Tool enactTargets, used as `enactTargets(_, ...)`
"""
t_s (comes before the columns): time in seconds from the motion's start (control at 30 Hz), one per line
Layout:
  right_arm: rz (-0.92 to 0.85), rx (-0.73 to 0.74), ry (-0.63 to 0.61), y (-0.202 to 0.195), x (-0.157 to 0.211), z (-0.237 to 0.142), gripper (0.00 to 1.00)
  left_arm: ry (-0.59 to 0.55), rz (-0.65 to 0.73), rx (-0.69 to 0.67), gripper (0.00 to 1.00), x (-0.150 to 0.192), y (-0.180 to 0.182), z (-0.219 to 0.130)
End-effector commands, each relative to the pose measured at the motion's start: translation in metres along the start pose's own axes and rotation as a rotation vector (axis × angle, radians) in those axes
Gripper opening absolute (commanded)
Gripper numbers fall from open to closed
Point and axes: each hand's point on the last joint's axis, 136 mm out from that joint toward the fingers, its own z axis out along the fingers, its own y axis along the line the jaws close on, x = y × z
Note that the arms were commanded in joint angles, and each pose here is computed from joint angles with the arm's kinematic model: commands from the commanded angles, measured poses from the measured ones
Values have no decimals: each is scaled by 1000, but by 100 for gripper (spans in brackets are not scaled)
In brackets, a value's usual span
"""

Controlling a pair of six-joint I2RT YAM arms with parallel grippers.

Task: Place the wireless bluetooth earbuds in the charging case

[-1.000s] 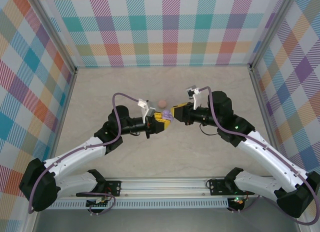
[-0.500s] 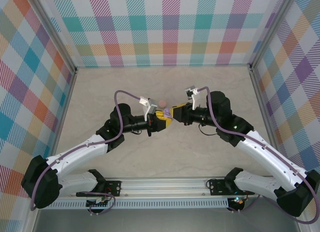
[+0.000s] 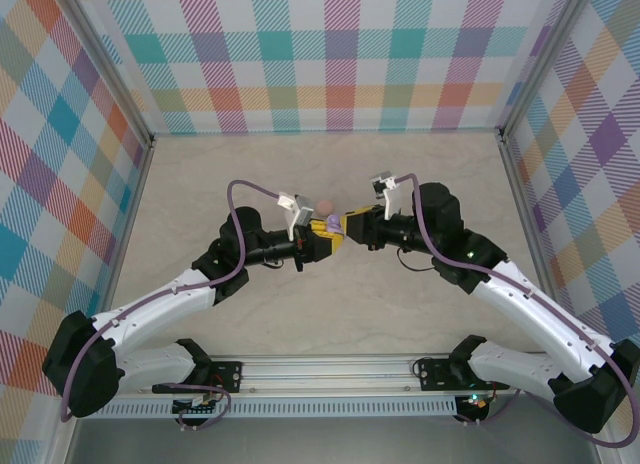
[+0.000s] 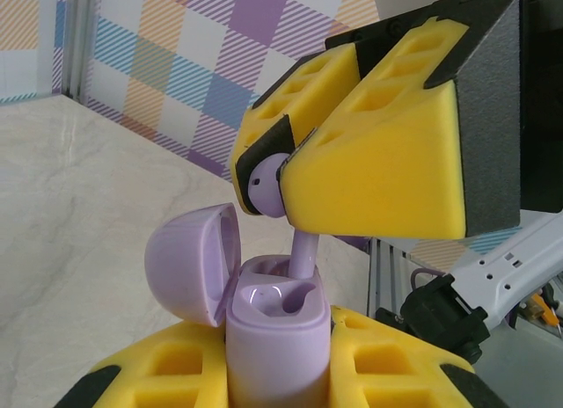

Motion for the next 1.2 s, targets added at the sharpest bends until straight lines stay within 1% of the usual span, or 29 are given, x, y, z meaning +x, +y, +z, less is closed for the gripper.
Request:
enactTargets(0.0, -22, -45, 18, 13, -1, 0, 23, -76, 37, 30, 0, -25, -16, -3)
enactTargets(0.2, -25, -60, 57, 16, 5, 7, 23, -77, 37, 32, 0, -25, -17, -3)
enactTargets(0.3, -25, -54, 70, 15, 7, 10, 25, -77, 37, 34, 0, -25, -17, -3)
enactTargets(0.47, -29, -47, 54, 17, 3, 7, 34, -72, 42, 32, 0, -24, -17, -3)
enactTargets(0.67, -36, -28, 19, 19, -5, -5, 50, -56, 50, 26, 0, -20, -16, -3)
enactTargets(0.77, -40, -5, 0, 17, -8, -11, 53, -44, 60, 10, 0, -18, -14, -4)
enactTargets(0.87, -45, 20, -17, 15, -11, -17, 55, -42, 68, 8, 0, -18, -15, -6)
enactTargets(1.07, -44, 72, -47, 8, -14, -26, 55, -39, 93, 14, 0, -19, -18, -9)
enactTargets(1.17, -20, 148, -75, -4, -17, -31, 55, -33, 106, 18, 0, -18, -20, -10)
